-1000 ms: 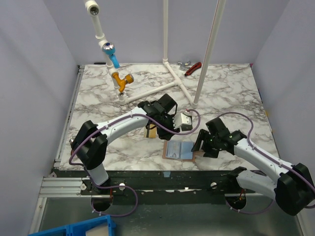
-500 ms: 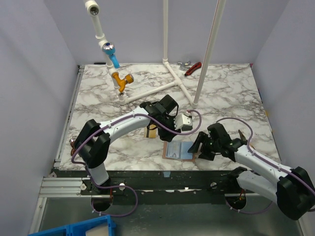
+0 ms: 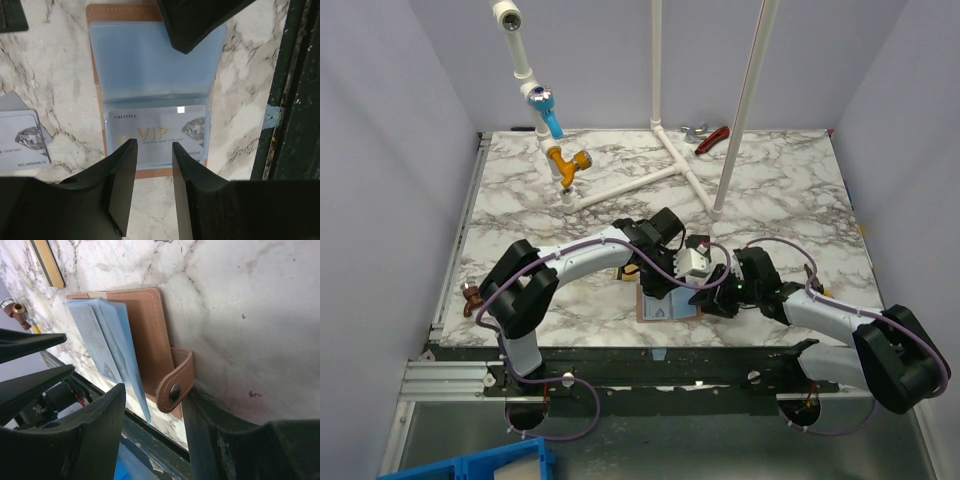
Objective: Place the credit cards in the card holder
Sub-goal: Close the card holder at the center of the board.
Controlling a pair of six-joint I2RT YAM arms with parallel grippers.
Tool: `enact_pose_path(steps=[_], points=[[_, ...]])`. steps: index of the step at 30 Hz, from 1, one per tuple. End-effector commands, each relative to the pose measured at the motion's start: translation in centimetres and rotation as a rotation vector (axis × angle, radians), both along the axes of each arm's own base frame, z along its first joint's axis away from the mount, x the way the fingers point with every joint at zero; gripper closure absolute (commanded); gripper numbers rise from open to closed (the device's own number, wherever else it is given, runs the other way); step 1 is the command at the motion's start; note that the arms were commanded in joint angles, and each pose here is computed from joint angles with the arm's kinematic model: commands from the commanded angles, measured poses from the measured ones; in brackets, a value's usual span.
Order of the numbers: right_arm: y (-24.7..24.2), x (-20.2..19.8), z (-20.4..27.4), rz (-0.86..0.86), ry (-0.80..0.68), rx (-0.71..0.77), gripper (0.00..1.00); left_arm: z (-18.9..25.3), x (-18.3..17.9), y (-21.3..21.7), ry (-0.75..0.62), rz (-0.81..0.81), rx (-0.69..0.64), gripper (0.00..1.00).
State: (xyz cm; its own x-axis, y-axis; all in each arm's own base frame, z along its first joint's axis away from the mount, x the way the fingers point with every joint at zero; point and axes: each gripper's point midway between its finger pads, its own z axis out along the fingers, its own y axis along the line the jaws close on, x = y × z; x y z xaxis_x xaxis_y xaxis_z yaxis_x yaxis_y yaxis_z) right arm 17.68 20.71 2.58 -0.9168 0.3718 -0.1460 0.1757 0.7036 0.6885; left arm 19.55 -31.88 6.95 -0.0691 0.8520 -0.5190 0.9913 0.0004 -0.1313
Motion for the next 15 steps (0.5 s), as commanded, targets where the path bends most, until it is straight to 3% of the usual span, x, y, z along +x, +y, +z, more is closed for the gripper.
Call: enact_pose_path(steps=[1, 10, 15], points=[[-1.5, -2.1, -3.5, 0.016, 0.088, -0.052, 0.48, -2.0, 0.5, 1.1, -0.009, -0.001, 0.056, 0.65], [0.5, -1.0, -0.8, 0.083, -0.044, 0.108, 0.47, -2.7, 1.6, -0.2, -0.015, 0.005, 0.080, 0.65], [1.9, -1.4, -0.6, 0.144, -0.044, 0.201, 0.47, -3.2, 1.7, -0.5, -0.009, 0.008, 0.090, 0.65]])
